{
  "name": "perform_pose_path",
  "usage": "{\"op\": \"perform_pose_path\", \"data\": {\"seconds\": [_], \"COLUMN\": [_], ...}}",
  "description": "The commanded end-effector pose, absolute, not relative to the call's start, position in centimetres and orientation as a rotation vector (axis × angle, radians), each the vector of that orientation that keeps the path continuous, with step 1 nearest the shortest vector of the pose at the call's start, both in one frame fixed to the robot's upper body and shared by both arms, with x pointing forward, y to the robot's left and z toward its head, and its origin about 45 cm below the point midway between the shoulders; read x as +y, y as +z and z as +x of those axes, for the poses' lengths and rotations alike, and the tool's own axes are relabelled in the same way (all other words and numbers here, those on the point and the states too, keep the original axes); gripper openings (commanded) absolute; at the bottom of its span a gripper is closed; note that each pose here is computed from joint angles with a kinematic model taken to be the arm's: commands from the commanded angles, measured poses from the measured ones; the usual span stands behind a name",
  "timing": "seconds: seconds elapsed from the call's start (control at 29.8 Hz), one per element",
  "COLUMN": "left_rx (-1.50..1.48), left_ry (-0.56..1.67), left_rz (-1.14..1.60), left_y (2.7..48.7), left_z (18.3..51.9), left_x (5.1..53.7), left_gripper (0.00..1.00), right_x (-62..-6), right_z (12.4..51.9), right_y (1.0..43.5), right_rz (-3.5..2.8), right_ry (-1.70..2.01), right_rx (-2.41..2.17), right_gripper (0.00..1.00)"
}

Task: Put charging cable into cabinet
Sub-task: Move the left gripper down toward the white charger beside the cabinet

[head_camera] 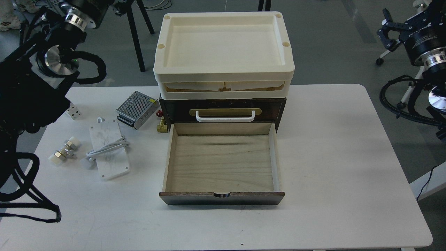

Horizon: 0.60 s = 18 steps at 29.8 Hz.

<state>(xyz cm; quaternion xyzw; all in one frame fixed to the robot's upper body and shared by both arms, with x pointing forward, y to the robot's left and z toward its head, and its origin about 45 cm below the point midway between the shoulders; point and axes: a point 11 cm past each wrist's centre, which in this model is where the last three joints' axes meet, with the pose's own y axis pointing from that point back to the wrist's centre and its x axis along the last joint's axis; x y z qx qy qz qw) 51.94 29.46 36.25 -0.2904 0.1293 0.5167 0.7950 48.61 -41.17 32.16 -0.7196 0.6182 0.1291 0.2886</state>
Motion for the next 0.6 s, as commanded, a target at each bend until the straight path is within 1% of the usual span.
{"op": "perform_pose_path", "data": {"seconds": [0.0, 0.13, 0.2, 0.27, 0.3, 0.37, 0.4, 0.47, 0.57], "left_rx": [0.279, 0.283, 0.272, 0.265, 0.257, 0.219, 0.201, 0.237, 0.214], "left_ry": [1.111, 1.113, 1.148, 1.238, 1.272, 1.274, 1.266, 1.215, 1.059], "left_rz": [-0.640, -0.642, -0.655, -0.665, -0.695, -0.815, -0.885, -0.934, -0.981], "left_y": [36.2, 36.2, 36.3, 35.3, 35.2, 36.5, 37.0, 36.8, 39.8], "left_z": [51.9, 51.9, 51.9, 51.9, 51.8, 51.6, 51.2, 50.3, 47.7], "left_x": [29.4, 29.5, 31.1, 34.1, 35.1, 35.6, 35.7, 35.0, 33.9], "left_gripper": [1.00, 1.00, 1.00, 1.00, 1.00, 1.00, 1.00, 1.00, 1.00], "right_x": [-41.2, -41.0, -41.0, -41.5, -42.0, -42.4, -43.1, -45.8, -48.5], "right_z": [48.8, 48.9, 48.9, 48.9, 48.8, 48.7, 48.5, 47.5, 46.3], "right_y": [32.8, 33.2, 33.4, 33.7, 34.1, 34.7, 35.2, 36.9, 37.5], "right_rz": [-1.900, -1.886, -1.882, -1.863, -1.847, -1.822, -1.801, -1.770, -1.751], "right_ry": [0.336, 0.335, 0.335, 0.327, 0.317, 0.312, 0.301, 0.241, 0.198], "right_rx": [1.634, 1.617, 1.613, 1.612, 1.611, 1.597, 1.597, 1.623, 1.679], "right_gripper": [1.00, 1.00, 1.00, 1.00, 1.00, 1.00, 1.00, 1.00, 1.00]}}
